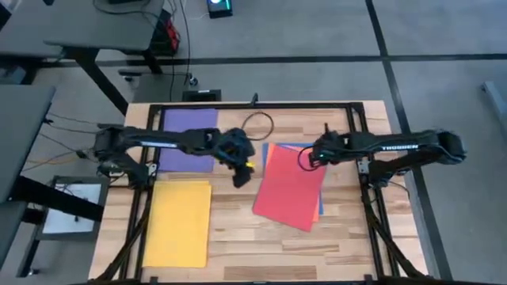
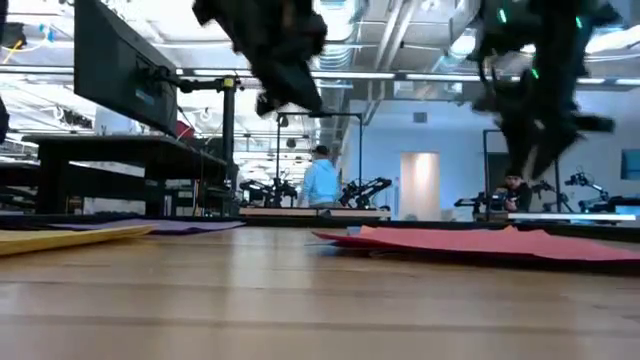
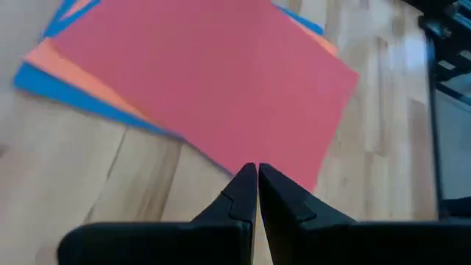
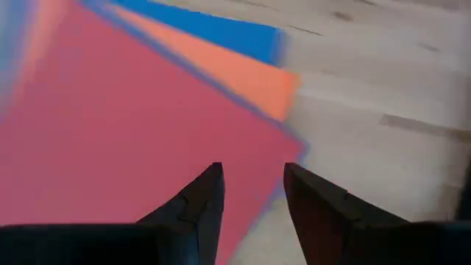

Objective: Organize paper
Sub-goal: Move the pink paper to the top right of the table

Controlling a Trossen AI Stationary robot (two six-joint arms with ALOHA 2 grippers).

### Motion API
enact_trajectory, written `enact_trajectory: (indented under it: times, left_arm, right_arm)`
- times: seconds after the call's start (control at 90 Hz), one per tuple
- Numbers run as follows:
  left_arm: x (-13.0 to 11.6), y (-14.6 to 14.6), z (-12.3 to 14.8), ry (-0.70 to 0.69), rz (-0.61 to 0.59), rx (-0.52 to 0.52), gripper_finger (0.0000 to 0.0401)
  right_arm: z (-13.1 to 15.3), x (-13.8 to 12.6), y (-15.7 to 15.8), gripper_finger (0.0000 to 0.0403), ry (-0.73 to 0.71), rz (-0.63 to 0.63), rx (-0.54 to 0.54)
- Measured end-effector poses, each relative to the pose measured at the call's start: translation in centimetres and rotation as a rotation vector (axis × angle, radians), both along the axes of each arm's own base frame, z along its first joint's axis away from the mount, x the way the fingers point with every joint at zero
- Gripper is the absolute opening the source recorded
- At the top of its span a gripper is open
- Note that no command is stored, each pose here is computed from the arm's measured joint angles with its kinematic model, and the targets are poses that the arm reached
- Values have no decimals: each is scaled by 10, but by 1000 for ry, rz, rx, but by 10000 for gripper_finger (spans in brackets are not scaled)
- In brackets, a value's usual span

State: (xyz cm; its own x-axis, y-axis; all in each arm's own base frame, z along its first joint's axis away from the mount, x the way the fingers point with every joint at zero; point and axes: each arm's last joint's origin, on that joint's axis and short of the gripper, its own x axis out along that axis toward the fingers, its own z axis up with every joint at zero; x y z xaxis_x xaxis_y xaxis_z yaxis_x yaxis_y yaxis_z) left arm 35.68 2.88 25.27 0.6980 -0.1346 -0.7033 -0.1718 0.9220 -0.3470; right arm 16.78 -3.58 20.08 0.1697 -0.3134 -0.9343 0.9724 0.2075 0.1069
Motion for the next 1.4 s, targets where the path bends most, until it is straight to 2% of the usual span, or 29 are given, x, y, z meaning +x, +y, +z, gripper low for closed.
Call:
enact_trajectory:
  times: [0.1, 0.233, 0.356, 0.533, 0.733, 1.011, 1.4]
  left_arm:
    - [19, 0, -22, -24, 11, -3, 0]
    - [38, 3, -54, -11, 62, -32, 0]
    - [46, 4, -80, 34, 99, -58, 0]
    - [56, 4, -103, 39, 131, -89, 0]
    - [61, 6, -116, 33, 176, -119, 0]
    - [61, 6, -115, 27, 164, -107, 0]
    - [61, 7, -114, 23, 149, -93, 0]
  right_arm:
    - [-13, -9, -5, 133, -40, -8, -15]
    - [-34, -16, -11, 133, 3, 18, -16]
    - [-48, -15, -15, 133, -3, 53, 6]
    - [-55, -10, -16, 133, -17, 89, -3]
    - [-62, -6, -16, 133, 7, 119, 14]
    - [-59, 2, -14, 133, -94, 172, 65]
    - [-55, 20, -4, 133, -273, 341, 147]
